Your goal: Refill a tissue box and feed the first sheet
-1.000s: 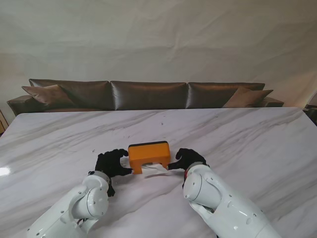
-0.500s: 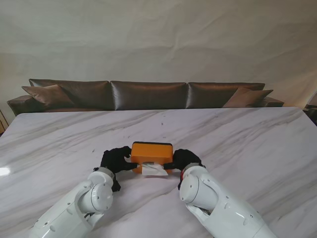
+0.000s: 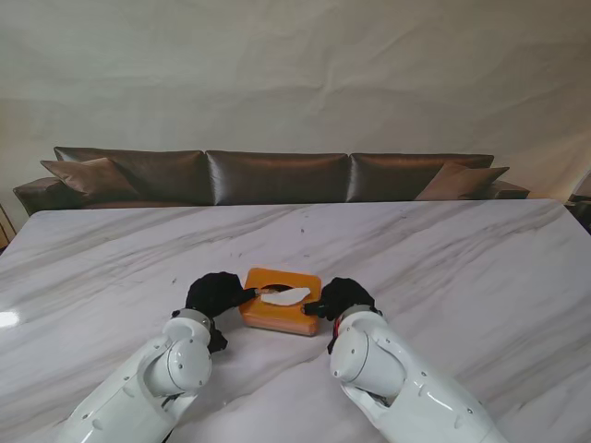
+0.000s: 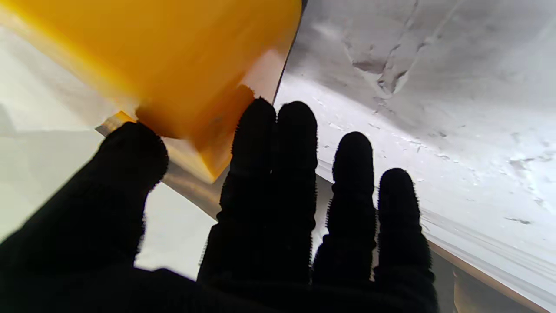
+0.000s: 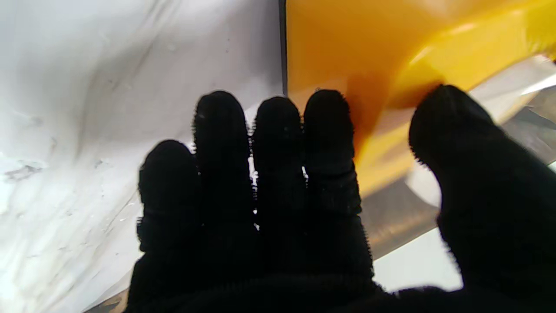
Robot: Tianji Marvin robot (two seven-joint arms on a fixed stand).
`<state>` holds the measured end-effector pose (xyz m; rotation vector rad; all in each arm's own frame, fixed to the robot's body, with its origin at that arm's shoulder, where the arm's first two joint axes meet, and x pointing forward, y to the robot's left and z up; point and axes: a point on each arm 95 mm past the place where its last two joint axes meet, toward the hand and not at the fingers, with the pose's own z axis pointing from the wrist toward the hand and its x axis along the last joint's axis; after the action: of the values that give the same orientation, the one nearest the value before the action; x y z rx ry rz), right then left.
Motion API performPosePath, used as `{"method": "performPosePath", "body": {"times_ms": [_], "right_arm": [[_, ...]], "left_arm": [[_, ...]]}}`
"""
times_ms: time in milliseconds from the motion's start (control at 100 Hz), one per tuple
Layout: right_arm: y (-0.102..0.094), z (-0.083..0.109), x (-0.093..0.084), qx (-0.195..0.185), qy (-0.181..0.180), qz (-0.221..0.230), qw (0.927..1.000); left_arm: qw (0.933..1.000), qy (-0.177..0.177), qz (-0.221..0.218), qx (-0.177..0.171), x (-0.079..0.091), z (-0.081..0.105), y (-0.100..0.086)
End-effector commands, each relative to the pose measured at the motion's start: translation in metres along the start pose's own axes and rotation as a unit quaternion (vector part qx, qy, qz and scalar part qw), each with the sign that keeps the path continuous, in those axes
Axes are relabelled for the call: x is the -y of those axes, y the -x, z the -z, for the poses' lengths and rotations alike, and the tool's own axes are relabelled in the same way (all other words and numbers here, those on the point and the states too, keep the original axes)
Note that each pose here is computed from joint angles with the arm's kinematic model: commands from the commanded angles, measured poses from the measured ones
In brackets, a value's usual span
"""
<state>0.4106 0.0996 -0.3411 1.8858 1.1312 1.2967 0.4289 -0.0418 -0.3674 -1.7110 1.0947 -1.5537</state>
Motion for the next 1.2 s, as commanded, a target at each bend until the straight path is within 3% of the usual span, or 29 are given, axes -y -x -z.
{"method": "performPosePath", "body": {"times_ms": [0,390,690,810,940,1190], "right_arm": [[-0.005,0.001,0.002,-0.001,-0.017,-0.008,0.9998],[0.011,0.008,-0.003,0.034,-0.066,0.015,0.9971],[0.021,0.029,-0.015,0.039,-0.046,0.005,0.9982],[0.025,0.041,-0.018,0.033,-0.016,0.005,0.9993],[0.029,0.051,-0.020,-0.005,0.051,0.018,0.9985],[0.036,0.071,-0.016,-0.077,0.161,0.061,0.9820]], "left_arm": [[0.9999,0.012,0.010,0.002,-0.004,0.003,-0.003],[0.9984,0.033,0.010,0.045,0.003,0.012,0.019],[0.9990,0.006,-0.026,0.035,0.021,0.031,0.023],[0.9990,-0.015,-0.041,0.012,0.029,0.040,0.023],[0.9968,-0.039,-0.061,-0.035,0.034,0.050,0.022],[0.9868,-0.051,-0.115,-0.102,0.032,0.075,0.020]]}}
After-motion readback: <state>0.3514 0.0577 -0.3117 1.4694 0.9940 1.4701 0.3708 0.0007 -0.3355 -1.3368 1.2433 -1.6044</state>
